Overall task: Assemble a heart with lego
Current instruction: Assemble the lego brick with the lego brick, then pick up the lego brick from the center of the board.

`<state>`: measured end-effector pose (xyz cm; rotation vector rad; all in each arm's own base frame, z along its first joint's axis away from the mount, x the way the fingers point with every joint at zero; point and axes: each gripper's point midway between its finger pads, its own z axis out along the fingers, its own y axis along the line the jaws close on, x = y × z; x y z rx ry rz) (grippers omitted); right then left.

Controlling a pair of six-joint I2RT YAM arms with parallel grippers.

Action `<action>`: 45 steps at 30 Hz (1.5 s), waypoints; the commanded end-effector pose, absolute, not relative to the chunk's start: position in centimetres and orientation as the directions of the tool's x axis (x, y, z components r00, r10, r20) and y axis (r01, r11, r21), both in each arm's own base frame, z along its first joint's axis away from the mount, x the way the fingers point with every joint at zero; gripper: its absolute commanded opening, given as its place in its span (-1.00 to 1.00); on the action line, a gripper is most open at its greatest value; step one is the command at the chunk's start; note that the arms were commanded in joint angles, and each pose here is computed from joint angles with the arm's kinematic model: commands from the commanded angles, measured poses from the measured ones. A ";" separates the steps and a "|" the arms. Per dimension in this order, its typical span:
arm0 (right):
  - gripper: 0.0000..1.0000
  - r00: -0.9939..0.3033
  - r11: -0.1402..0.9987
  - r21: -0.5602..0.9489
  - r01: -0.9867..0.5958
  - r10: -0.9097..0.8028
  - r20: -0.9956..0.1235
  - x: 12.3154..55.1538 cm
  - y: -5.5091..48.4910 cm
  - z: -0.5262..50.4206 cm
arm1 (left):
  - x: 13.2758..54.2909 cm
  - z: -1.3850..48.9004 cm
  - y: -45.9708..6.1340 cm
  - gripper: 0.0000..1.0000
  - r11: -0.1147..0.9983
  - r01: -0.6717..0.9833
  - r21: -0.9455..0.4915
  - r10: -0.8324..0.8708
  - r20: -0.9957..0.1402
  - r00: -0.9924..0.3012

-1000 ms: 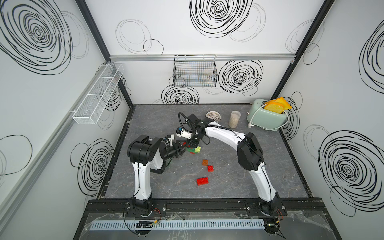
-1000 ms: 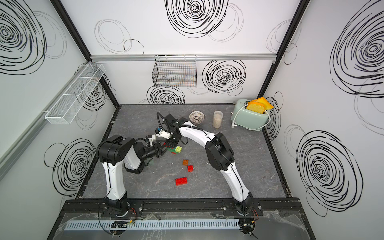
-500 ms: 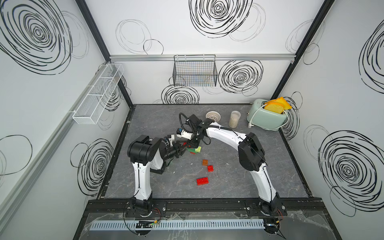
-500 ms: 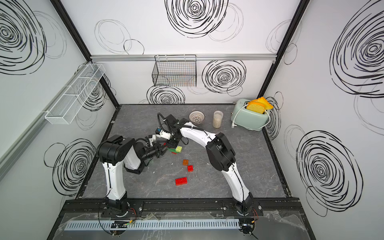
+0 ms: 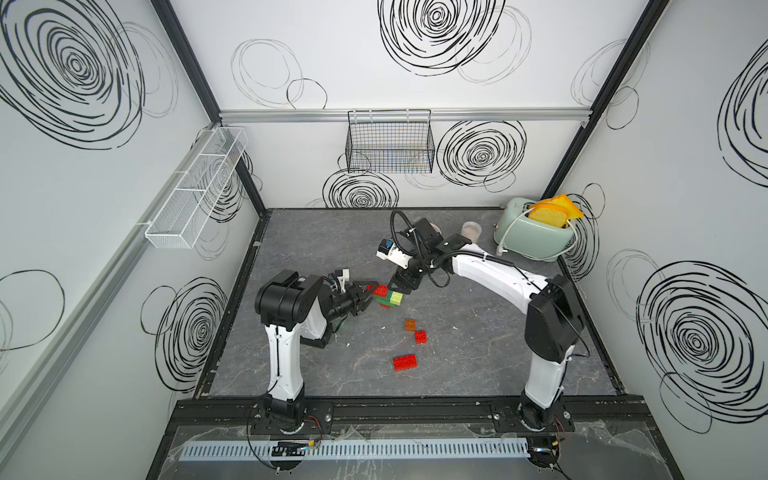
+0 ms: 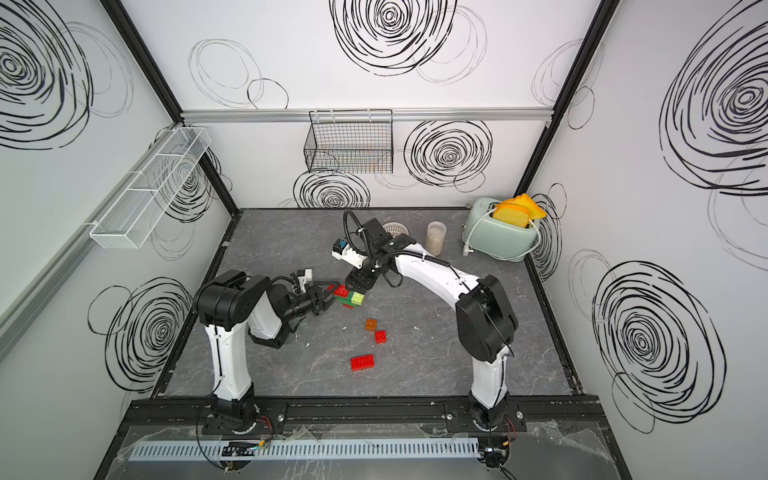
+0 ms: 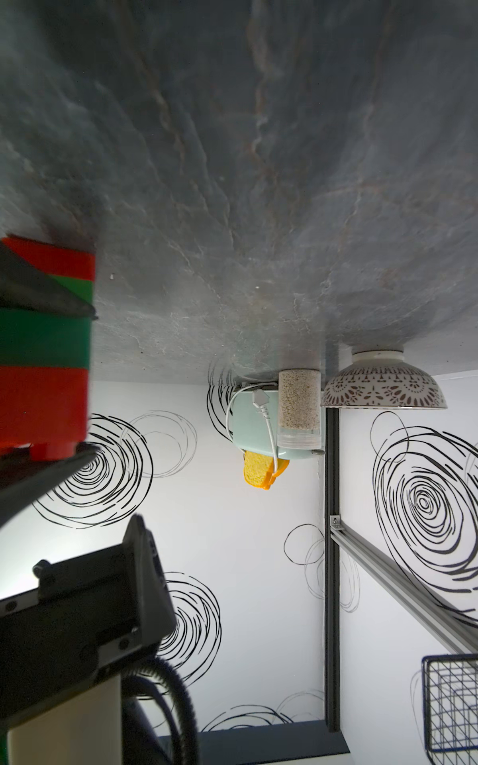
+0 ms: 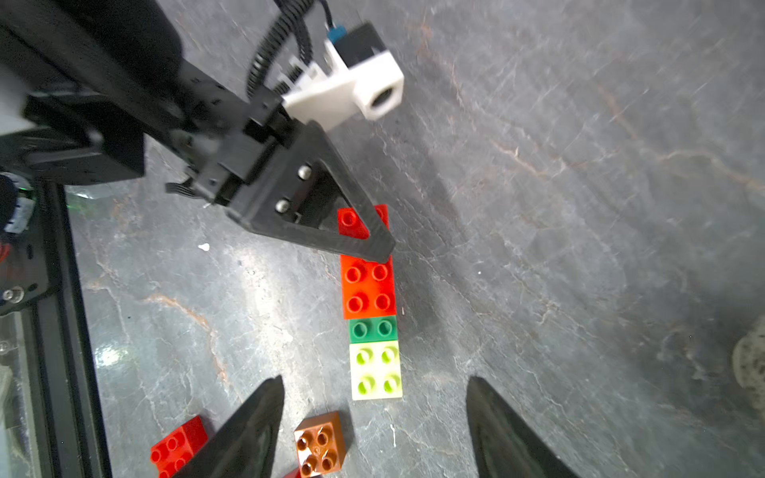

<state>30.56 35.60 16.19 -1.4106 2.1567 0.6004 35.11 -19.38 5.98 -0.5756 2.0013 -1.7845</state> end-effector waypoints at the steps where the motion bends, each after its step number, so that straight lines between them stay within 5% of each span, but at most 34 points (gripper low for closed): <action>1: 0.48 -0.311 0.327 0.085 -0.941 -0.741 -0.595 26.4 35.3 14.4 | 34.0 7.5 -20.1 -0.49 0.080 0.099 -0.992 -0.513 -0.127 -0.849; 10: 0.56 -0.204 0.206 0.051 -0.977 -0.847 -0.490 17.0 33.4 8.3 | 34.0 7.7 -20.1 -0.48 0.080 0.107 -0.991 -0.511 -0.133 -0.849; 18: 0.57 -0.158 0.150 0.050 -0.987 -0.923 -0.350 14.4 32.9 3.9 | 33.8 7.9 -20.2 -0.49 0.081 0.112 -0.990 -0.509 -0.137 -0.850; 27: 0.50 -0.115 0.117 0.016 -0.993 -0.932 -0.344 12.6 33.2 2.9 | 33.7 7.5 -20.3 -0.49 0.082 0.104 -0.991 -0.503 -0.131 -0.854; 45: -0.58 -0.139 0.142 0.014 -0.990 -0.934 -0.329 12.4 31.6 2.5 | 33.6 7.7 -20.7 -0.48 0.080 0.112 -0.991 -0.494 -0.137 -0.859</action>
